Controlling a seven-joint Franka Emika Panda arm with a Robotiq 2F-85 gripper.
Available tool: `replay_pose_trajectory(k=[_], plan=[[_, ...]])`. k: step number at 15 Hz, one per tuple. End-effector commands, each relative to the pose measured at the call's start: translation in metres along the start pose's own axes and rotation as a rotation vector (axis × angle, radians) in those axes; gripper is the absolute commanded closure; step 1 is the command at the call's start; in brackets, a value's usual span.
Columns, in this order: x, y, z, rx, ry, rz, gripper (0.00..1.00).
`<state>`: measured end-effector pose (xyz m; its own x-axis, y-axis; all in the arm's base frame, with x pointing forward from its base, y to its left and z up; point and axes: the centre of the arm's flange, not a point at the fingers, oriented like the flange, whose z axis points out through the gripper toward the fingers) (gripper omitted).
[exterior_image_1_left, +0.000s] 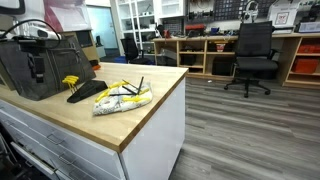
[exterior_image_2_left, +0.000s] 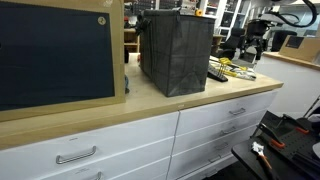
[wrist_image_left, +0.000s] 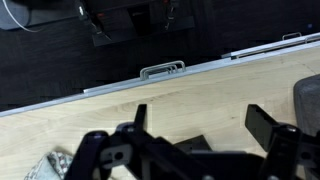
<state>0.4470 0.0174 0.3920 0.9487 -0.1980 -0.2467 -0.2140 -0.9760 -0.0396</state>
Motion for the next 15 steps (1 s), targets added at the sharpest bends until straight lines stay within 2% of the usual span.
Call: replay_pose_trajectory(k=[1,8,15], plan=[[0.001,-0.008,-0.018,0.022,0.044,0.04,0.0],[0.023,-0.021,-0.039,0.077,0.125,0.16,0.0],[0.044,-0.029,-0.044,0.131,0.217,0.411,0.0]])
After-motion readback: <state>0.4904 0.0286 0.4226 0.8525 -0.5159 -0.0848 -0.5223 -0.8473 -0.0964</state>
